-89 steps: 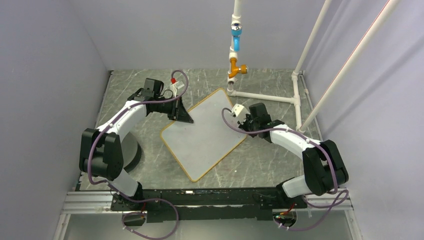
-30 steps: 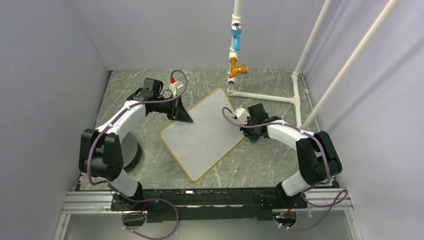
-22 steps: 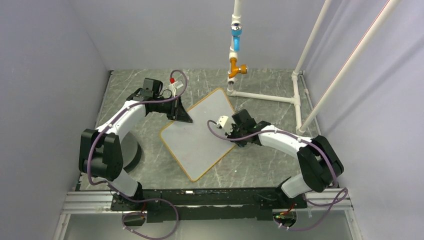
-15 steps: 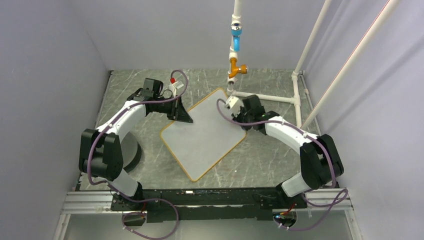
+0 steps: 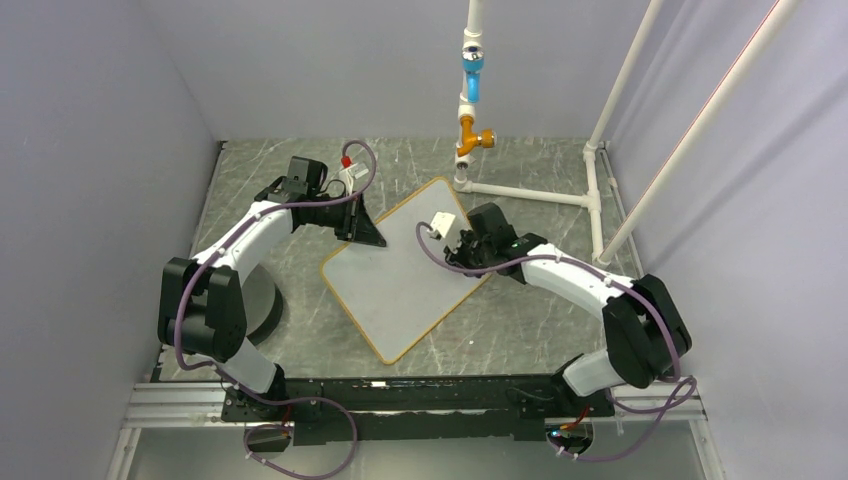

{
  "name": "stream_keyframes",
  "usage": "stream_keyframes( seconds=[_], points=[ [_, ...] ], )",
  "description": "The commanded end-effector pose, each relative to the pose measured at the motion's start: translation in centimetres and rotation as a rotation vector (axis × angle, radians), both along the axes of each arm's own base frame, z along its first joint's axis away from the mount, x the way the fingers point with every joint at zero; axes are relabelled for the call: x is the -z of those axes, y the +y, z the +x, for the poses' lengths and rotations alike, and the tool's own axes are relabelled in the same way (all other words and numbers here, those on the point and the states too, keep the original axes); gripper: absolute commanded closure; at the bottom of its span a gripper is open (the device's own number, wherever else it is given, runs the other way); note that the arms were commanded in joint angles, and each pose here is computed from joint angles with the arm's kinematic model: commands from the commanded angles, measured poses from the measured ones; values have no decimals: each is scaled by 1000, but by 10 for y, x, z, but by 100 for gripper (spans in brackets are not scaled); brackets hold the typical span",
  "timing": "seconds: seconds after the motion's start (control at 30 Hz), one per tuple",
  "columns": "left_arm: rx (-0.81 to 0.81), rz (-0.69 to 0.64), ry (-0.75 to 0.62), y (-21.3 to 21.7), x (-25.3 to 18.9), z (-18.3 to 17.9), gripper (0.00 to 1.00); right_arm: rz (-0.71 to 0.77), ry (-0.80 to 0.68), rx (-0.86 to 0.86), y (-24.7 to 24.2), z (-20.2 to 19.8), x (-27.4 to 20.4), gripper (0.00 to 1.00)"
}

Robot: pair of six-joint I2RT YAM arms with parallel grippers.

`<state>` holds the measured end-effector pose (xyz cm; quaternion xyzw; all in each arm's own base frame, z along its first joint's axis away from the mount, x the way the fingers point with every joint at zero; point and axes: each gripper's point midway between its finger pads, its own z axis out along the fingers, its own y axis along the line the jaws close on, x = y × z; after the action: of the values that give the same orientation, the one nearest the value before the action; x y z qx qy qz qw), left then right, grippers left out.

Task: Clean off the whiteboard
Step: Erase the whiteboard at the center of the board.

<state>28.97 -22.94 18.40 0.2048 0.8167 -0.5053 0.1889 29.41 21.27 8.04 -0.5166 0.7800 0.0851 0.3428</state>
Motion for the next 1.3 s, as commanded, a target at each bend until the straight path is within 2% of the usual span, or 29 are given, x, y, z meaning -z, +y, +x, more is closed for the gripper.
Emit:
stream_keyframes(
  seconds=[0.0, 0.1, 0.23, 0.5, 0.6, 0.73, 0.87, 0.97, 1.13, 1.2, 1.27],
  points=[
    [186, -182, -104, -18, -51, -31, 100, 40, -11, 163, -32, 38, -7, 100],
    [185, -183, -105, -18, -52, -31, 100, 0, 0, 199, -62, 36, 5, 100],
    [186, -184, -105, -18, -52, -31, 100, -3, 69, 113, -60, 3, 21, 100],
    [195, -183, -104, -19, -51, -32, 100, 41, 48, -104, 20, -25, 1, 100],
    [203, -187, -107, -20, -52, -34, 100, 74, -61, -5, 22, 10, -26, 100],
    [212, -192, -112, -21, -54, -37, 100, 182, -190, 211, -20, 80, -70, 100],
    [218, -203, -116, -22, -56, -37, 100, 251, -246, 222, -21, 96, -92, 100],
    [229, -222, -115, -23, -60, -40, 100, 323, -175, 77, 26, 66, -89, 100],
    [257, -277, -97, -25, -69, -46, 100, 351, -29, -256, 118, -35, -68, 100],
    [266, -295, -91, -26, -73, -48, 100, 329, -13, -321, 127, -54, -62, 100],
    [271, -308, -90, -25, -79, -52, 100, 287, -69, -301, 118, -47, -60, 100]
  ],
)
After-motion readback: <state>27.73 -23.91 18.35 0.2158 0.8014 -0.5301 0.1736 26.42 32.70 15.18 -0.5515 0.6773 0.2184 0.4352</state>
